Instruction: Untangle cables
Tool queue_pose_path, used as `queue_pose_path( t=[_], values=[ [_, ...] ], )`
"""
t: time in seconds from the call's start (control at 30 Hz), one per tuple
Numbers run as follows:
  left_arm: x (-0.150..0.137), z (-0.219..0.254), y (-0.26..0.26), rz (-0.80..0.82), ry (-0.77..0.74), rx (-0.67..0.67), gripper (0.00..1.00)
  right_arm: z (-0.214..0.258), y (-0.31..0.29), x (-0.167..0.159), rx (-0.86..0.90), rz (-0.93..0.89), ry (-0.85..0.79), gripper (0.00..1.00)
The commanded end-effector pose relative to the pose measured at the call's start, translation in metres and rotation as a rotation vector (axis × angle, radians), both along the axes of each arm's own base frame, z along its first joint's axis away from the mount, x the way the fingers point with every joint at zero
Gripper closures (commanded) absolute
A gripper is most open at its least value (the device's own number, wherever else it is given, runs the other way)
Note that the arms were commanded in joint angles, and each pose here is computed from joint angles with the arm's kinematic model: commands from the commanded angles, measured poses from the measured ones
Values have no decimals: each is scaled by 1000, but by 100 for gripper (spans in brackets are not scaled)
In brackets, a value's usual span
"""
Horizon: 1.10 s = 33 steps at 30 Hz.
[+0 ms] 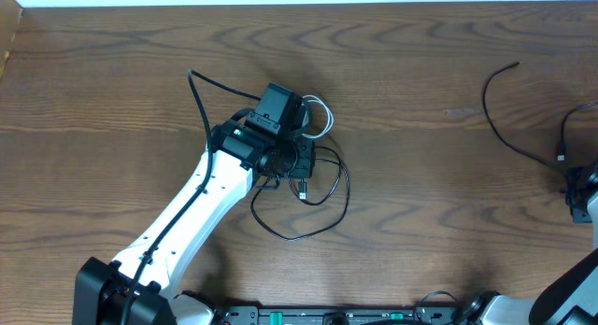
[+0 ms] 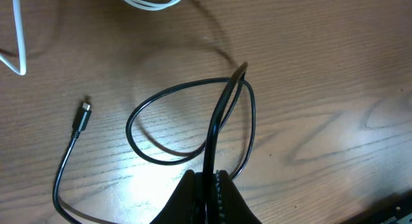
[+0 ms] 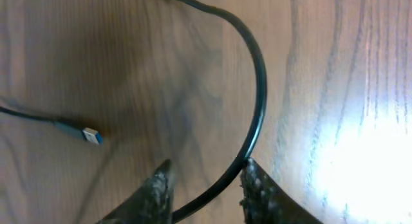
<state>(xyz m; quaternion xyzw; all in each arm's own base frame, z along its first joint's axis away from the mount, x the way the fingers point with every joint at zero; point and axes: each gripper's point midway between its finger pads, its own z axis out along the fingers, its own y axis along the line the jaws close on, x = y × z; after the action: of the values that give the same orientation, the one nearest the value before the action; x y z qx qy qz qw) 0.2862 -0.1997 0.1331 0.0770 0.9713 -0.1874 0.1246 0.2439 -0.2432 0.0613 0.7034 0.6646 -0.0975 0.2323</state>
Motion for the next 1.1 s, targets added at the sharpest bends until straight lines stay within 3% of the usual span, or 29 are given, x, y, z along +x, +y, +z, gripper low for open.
queue_pose_path(
  t=[0.0,0.1,0.27,0.4,0.57,0.67,1.07],
  values=[
    [-2,-1,-1,-3,11,-7,93,4,-4,1,-29,45,7,82],
    [-2,-1,-1,-3,11,-7,92,3,-2,4,-27,92,17,99],
    [-2,-1,-1,-3,12,-7,93,5,5,15,-3,186,-15,99],
    [-2,-1,-1,-3,11,-7,92,27,18,50,-23,437,-128,99],
    [-2,-1,-1,-3,11,-7,93,91,40,95,-118,785,-303,99],
    [-2,-1,-1,-3,11,-7,93,133,46,106,-178,900,-328,99],
    [-2,-1,-1,-3,11,-7,93,288,0,98,-639,772,-64,99]
  ],
)
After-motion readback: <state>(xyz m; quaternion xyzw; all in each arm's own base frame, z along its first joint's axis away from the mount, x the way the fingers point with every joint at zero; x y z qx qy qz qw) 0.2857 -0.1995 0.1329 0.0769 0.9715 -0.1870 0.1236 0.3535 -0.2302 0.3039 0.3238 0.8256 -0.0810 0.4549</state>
